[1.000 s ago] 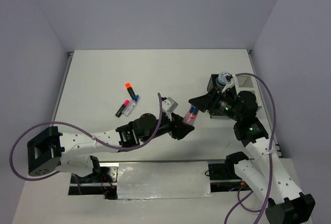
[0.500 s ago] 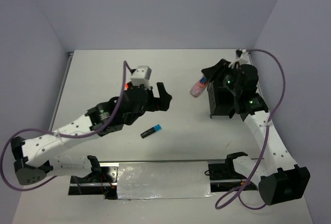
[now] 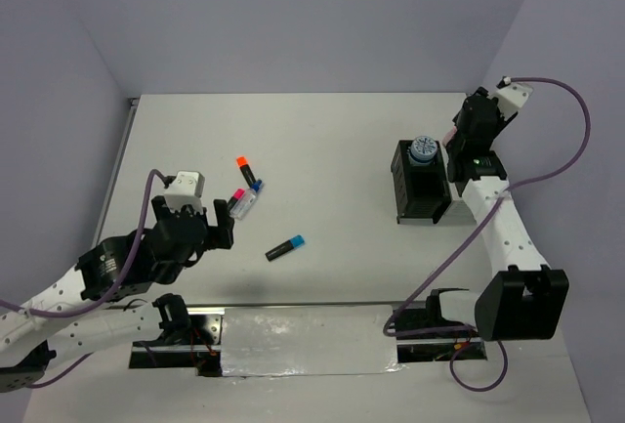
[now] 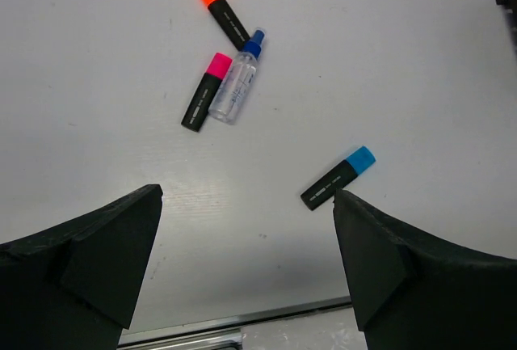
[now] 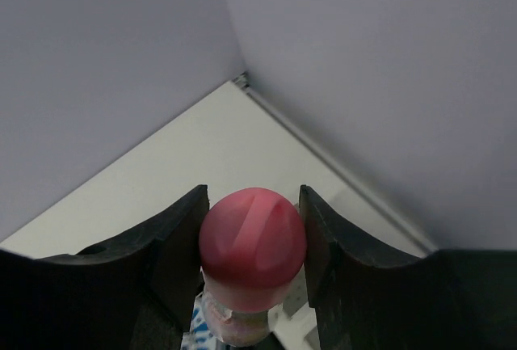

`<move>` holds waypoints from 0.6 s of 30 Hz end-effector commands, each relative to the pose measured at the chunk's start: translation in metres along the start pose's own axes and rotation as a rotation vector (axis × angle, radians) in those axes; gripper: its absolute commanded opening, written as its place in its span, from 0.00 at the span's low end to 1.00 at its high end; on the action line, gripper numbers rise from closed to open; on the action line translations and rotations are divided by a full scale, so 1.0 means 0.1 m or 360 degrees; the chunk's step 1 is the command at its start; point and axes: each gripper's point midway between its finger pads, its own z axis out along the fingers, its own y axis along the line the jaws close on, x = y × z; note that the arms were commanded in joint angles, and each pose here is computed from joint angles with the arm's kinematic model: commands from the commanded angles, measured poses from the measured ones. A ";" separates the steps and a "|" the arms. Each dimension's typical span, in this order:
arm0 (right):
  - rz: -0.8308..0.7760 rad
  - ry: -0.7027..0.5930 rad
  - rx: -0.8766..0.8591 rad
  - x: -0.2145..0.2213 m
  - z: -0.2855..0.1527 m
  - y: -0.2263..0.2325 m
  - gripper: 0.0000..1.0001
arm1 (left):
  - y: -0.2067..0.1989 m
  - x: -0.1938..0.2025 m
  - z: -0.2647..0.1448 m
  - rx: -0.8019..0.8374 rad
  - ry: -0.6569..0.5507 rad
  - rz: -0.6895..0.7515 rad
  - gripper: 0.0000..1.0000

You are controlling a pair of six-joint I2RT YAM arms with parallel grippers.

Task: Sort the stationery into containers
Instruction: Place the stationery in the storage box.

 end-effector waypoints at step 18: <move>-0.0145 -0.0236 0.0127 0.10 0.55 -0.22 0.00 | -0.14 -0.02 0.06 0.0087 -0.0013 0.0095 0.99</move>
